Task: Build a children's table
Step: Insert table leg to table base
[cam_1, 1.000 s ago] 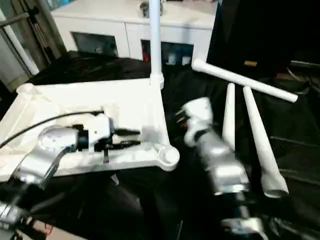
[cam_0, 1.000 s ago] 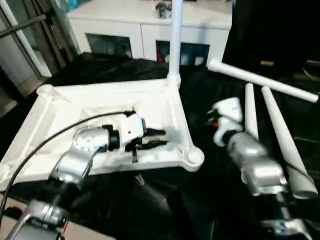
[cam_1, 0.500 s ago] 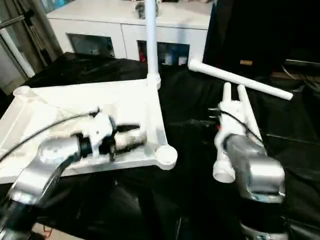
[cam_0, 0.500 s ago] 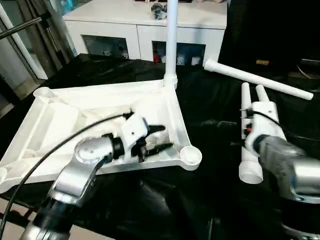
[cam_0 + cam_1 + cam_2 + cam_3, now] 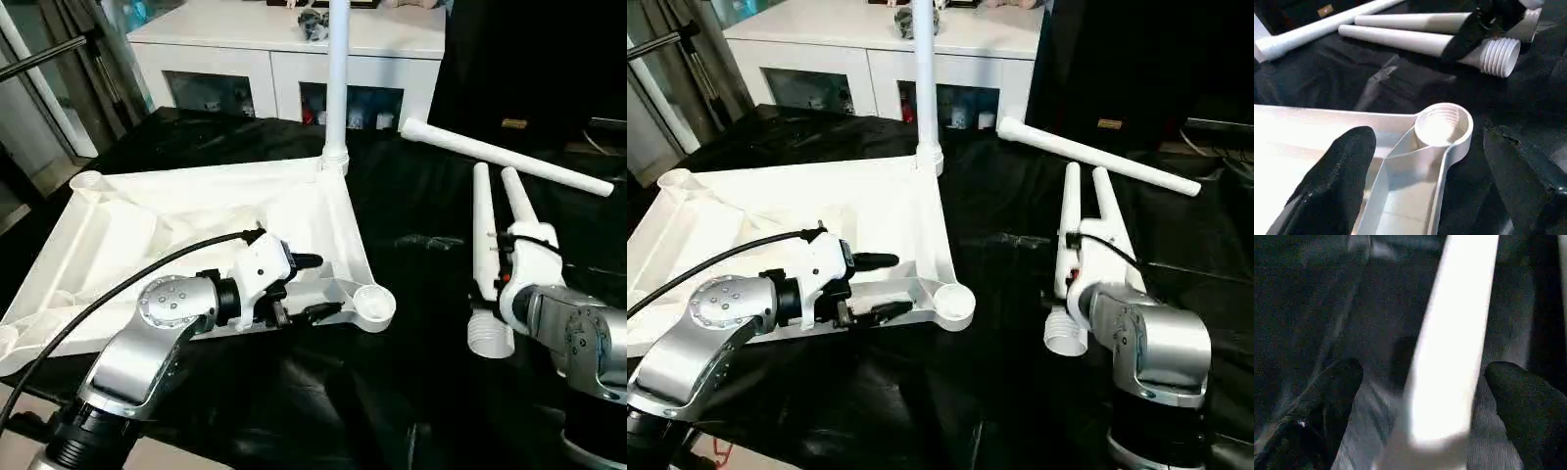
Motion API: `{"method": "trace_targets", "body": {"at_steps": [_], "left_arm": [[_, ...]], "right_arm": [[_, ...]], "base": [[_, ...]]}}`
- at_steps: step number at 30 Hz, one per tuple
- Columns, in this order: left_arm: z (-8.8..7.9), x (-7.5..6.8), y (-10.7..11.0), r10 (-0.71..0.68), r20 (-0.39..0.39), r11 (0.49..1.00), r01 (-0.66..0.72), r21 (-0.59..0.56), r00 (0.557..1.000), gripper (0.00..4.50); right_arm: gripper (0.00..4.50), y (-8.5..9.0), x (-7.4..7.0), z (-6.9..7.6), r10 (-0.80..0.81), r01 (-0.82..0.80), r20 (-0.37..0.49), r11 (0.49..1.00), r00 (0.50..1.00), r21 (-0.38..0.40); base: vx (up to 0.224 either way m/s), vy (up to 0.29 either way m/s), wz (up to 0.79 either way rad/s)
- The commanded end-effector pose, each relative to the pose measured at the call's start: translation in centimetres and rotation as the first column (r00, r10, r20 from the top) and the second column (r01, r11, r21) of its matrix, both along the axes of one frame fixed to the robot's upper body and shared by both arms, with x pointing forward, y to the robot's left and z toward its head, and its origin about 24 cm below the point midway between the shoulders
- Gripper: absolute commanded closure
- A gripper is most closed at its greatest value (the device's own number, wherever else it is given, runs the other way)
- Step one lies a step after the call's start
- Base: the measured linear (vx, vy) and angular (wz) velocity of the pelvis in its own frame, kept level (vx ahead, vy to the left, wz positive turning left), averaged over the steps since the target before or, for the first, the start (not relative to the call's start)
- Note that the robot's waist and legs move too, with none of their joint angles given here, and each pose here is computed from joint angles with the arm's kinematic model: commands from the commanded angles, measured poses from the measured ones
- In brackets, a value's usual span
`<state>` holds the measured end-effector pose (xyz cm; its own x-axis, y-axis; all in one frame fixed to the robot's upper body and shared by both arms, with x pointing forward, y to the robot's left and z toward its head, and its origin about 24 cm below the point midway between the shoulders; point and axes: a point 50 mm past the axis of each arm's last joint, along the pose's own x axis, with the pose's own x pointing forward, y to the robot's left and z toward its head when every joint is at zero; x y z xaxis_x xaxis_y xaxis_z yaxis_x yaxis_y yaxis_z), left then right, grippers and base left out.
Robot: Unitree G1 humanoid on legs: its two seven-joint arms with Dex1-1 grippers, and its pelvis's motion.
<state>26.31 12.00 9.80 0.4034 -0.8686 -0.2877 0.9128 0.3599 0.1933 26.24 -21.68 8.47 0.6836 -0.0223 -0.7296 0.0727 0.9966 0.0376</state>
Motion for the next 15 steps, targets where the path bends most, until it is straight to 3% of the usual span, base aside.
{"method": "trace_targets", "body": {"at_steps": [1,8,12,15], "left_arm": [[0.1,-0.3,0.2,-0.004,0.0,1.0,0.004,0.023,1.0,0.18],[0.1,-0.5,0.4,-0.021,-0.014,0.999,0.022,0.039,1.0,0.06],[0.0,-0.6,0.2,-0.034,-0.027,0.999,0.035,0.038,0.999,0.06],[0.1,-0.7,0.1,-0.038,-0.032,0.999,0.039,0.036,0.999,0.0]], "right_arm": [[0.0,0.3,-0.3,-0.2,0.024,-0.023,-0.054,1.0,0.998,0.018],[0.0,0.6,-0.7,-0.3,0.049,-0.044,-0.096,0.998,0.994,0.053],[0.0,0.9,-1.1,-1.6,0.082,-0.07,-0.158,0.994,0.984,0.082],[0.27,0.8,-1.1,-1.9,0.081,-0.066,-0.179,0.994,0.98,0.087]], "base": [[0.0,0.0,0.0],[0.0,0.0,0.0],[0.0,0.0,0.0],[0.0,0.0,0.0]]}}
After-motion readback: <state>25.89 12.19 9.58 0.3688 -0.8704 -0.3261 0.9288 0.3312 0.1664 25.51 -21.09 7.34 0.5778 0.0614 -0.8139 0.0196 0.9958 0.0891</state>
